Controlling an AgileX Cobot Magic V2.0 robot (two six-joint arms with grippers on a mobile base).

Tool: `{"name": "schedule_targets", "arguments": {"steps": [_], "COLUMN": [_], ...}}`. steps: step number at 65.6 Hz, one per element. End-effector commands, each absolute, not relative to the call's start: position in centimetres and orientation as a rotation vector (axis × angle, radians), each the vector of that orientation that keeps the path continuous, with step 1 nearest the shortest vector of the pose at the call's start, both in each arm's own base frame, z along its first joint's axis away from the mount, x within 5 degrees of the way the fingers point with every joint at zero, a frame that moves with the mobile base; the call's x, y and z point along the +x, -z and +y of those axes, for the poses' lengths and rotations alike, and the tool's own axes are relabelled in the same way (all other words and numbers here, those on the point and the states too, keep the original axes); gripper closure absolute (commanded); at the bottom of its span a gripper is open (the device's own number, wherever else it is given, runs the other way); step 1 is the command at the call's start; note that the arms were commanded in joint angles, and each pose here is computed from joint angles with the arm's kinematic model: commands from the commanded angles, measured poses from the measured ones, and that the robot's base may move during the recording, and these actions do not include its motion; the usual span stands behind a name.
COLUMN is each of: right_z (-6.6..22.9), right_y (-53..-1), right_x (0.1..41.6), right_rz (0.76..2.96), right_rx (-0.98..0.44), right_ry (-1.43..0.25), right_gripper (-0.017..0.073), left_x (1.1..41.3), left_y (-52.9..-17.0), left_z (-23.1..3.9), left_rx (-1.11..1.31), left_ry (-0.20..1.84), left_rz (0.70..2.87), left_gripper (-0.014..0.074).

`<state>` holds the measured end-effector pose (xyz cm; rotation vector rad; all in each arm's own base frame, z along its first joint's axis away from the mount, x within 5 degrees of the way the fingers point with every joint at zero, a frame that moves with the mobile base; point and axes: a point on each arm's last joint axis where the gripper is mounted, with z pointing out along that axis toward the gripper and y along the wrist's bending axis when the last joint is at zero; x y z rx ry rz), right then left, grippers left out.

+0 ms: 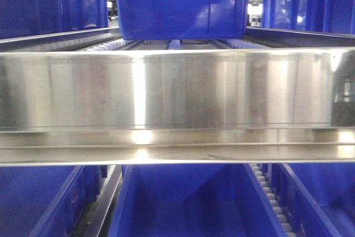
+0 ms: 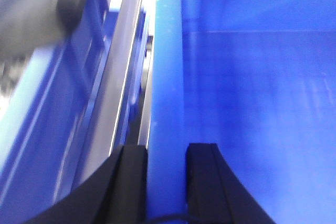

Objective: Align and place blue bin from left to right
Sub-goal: 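Lift the blue bin with both grippers off the shelf, then pull the held blue bin back toward the robot with both grippers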

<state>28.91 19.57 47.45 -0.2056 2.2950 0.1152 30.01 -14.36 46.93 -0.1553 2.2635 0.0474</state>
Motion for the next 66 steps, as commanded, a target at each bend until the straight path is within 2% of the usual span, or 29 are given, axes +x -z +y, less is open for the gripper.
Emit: {"name": "schedule_targets", "arguments": {"steps": [1, 13, 24, 36, 45, 56, 66], "right_z": [20.1, 19.3, 19.0, 18.1, 17.5, 18.1, 18.4], "right_y": [-48.9, -48.4, -47.0, -46.2, -45.6, -45.2, -45.2], "right_x": [27.2, 24.0, 20.3, 16.4, 14.3, 12.7, 12.3], "right_rz": [2.185, 2.136, 2.115, 2.12, 2.119, 2.09, 2.087], "right_rx": [-0.225, -0.203, -0.197, -0.188, -0.184, -0.201, -0.224], "right_ry": [-0.247, -0.24, -0.212, -0.291, -0.285, -0.266, -0.28], "right_gripper": [0.064, 0.064, 0.064, 0.064, 0.0638, 0.0637, 0.0637], "left_x": [28.1, 25.4, 22.8, 19.8, 17.7, 15.9, 15.8], "left_y": [-48.1, -48.3, -47.8, -47.4, -47.1, -46.7, -46.7], "left_z": [-14.9, -13.5, -14.4, -14.7, -14.7, -15.6, -15.7], "left_rx": [-0.119, -0.15, -0.105, -0.085, -0.083, -0.039, -0.032], "left_ry": [0.085, 0.047, 0.07, 0.124, 0.154, 0.201, 0.204], "left_rz": [2.202, 2.147, 2.137, 2.121, 2.079, 2.044, 2.042], "left_gripper": [0.0704, 0.0704, 0.0704, 0.0704, 0.0704, 0.0704, 0.0704]}}
